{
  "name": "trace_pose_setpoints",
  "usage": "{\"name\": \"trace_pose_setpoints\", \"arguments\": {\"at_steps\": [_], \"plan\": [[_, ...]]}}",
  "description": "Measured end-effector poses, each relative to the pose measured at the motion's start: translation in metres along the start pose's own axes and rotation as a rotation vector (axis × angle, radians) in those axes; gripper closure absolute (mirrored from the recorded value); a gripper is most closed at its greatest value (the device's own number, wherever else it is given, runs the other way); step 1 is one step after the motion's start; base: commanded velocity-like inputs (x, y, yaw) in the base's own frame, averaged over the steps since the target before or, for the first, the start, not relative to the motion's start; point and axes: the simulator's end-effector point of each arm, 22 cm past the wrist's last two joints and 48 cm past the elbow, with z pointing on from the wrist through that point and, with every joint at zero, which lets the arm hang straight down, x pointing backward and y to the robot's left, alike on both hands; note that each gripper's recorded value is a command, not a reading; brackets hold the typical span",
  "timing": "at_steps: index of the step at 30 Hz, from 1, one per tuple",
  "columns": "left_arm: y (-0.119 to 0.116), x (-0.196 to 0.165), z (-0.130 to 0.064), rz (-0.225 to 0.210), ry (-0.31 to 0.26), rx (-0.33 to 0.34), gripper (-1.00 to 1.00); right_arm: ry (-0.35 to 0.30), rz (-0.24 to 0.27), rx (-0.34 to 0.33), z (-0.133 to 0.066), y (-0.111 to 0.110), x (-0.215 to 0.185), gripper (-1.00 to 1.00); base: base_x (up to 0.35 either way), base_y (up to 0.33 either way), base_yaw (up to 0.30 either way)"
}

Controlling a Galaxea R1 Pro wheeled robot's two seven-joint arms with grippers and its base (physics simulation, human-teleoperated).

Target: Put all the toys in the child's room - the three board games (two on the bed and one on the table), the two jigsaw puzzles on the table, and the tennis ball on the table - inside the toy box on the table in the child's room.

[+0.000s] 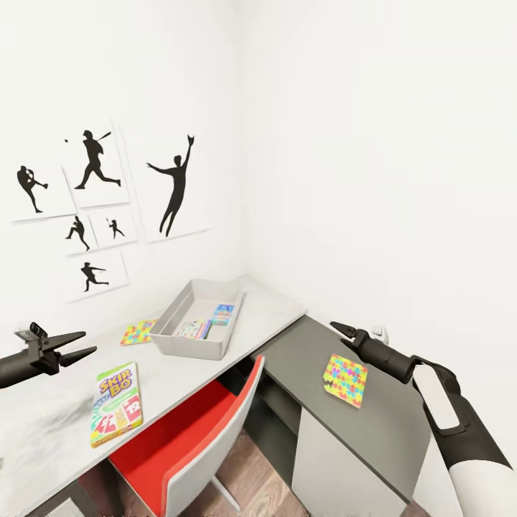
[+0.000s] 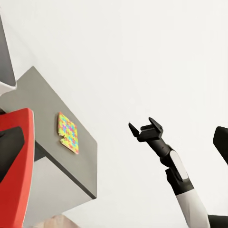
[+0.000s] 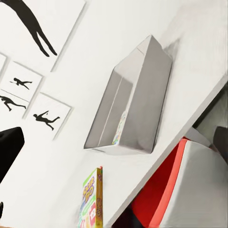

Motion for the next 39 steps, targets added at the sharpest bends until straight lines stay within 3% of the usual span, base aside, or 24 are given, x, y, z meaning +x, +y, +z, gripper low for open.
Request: {"name": "trace_pose_setpoints", "arguments": {"at_steps": [14,39], "plan": [[0.01,0.003,0.001,-0.014,0.006,-0.011,-1.0,0.013,0.021,0.019,0.003,-0.014,0.008,-1.0,-0.111,0.0,-0.137],[0.023,0.007,0.003,-0.036,0.013,-0.025,-1.0,0.01,0.038,0.044,0.006,-0.033,0.013,-1.0,-0.005,0.0,-0.17]]}}
